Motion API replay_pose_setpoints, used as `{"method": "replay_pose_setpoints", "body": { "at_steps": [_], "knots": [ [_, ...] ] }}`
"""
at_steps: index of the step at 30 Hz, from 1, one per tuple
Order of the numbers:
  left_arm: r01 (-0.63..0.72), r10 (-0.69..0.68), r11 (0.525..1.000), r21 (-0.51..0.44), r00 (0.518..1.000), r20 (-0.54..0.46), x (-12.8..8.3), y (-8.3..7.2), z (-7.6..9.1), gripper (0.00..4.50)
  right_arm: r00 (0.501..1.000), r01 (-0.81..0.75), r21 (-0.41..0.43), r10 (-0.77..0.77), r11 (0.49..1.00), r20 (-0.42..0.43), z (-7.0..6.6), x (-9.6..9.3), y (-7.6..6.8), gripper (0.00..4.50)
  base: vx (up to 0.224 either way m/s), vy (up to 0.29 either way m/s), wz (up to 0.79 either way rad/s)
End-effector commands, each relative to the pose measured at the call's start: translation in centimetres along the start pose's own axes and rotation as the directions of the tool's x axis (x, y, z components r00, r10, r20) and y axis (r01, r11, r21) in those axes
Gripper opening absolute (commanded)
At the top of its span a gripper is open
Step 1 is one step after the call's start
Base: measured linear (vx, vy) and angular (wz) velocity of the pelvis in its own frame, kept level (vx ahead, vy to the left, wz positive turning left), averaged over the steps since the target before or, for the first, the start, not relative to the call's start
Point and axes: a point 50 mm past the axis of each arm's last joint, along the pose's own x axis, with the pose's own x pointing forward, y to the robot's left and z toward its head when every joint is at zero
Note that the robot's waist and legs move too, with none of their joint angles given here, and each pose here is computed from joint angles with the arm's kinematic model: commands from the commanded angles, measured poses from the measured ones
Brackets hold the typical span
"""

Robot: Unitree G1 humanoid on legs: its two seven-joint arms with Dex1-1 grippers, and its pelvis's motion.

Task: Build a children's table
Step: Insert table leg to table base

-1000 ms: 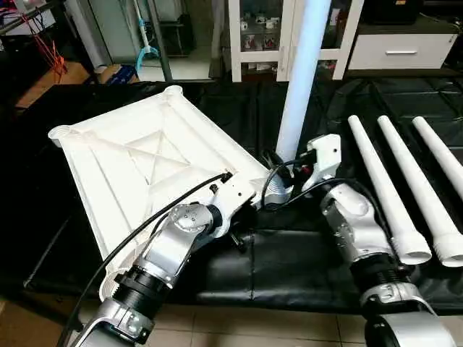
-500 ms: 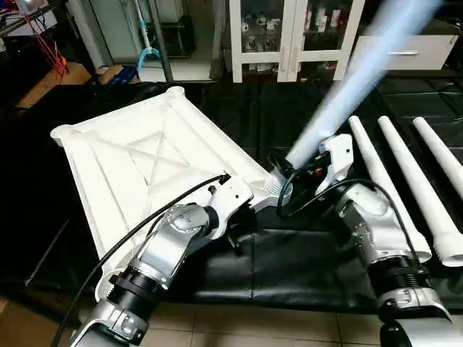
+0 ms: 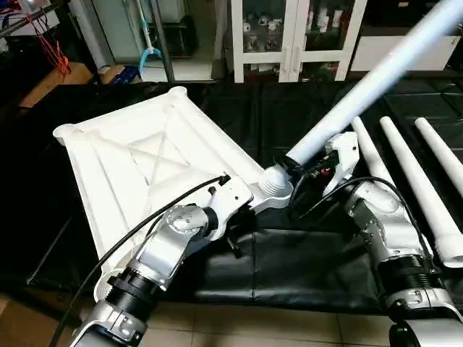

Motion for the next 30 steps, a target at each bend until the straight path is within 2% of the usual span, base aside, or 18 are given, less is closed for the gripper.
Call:
{"method": "replay_pose_setpoints", "body": {
  "at_steps": [1,7,10,11,14,18,23,30],
  "knots": [
    [0.012,-0.012,1.000,0.023,1.000,-0.017,-0.1,-0.3,-0.6,0.00,1.000,0.007,-0.008,-0.007,1.000,0.016,0.5,0.1,-0.1,2.36,0.000,0.000,0.00],
    [0.070,-0.073,0.993,0.097,0.997,0.027,-0.1,-1.0,-0.2,0.00,1.000,-0.001,-0.019,0.001,1.000,0.014,1.0,0.1,-0.2,2.03,0.000,0.000,0.00],
    [0.105,-0.110,0.985,0.135,0.994,0.029,-0.2,-1.2,-0.1,0.00,0.999,-0.041,-0.031,0.041,0.999,-0.015,1.1,0.0,-0.3,1.89,0.000,0.000,0.00],
    [0.153,-0.161,0.972,0.177,0.987,0.029,-0.5,-1.5,-0.2,0.00,0.993,-0.110,-0.015,0.109,0.994,-0.053,1.5,-0.2,-0.3,1.87,0.000,0.000,0.00],
    [0.175,-0.184,0.966,0.192,0.982,0.032,-0.6,-1.6,-0.1,0.00,0.990,-0.130,0.005,0.130,0.991,-0.054,1.9,-0.3,-0.5,1.86,0.000,0.000,0.00],
    [0.230,-0.244,0.944,0.236,0.969,0.031,-0.6,-2.2,-0.1,0.00,0.968,-0.230,0.084,0.237,0.969,-0.083,2.6,-1.0,-0.9,1.84,0.000,0.000,0.00],
    [0.227,-0.240,0.939,0.257,0.970,0.020,-0.3,-2.3,-0.3,0.00,0.935,-0.312,0.150,0.332,0.938,-0.129,3.1,-2.0,-1.3,1.84,0.000,0.000,0.00],
    [0.234,-0.248,0.936,0.263,0.968,0.021,-0.3,-2.3,-0.3,0.00,0.884,-0.400,0.132,0.420,0.907,-0.204,2.8,-2.4,-0.4,1.84,0.000,0.000,0.00]
  ]
}}
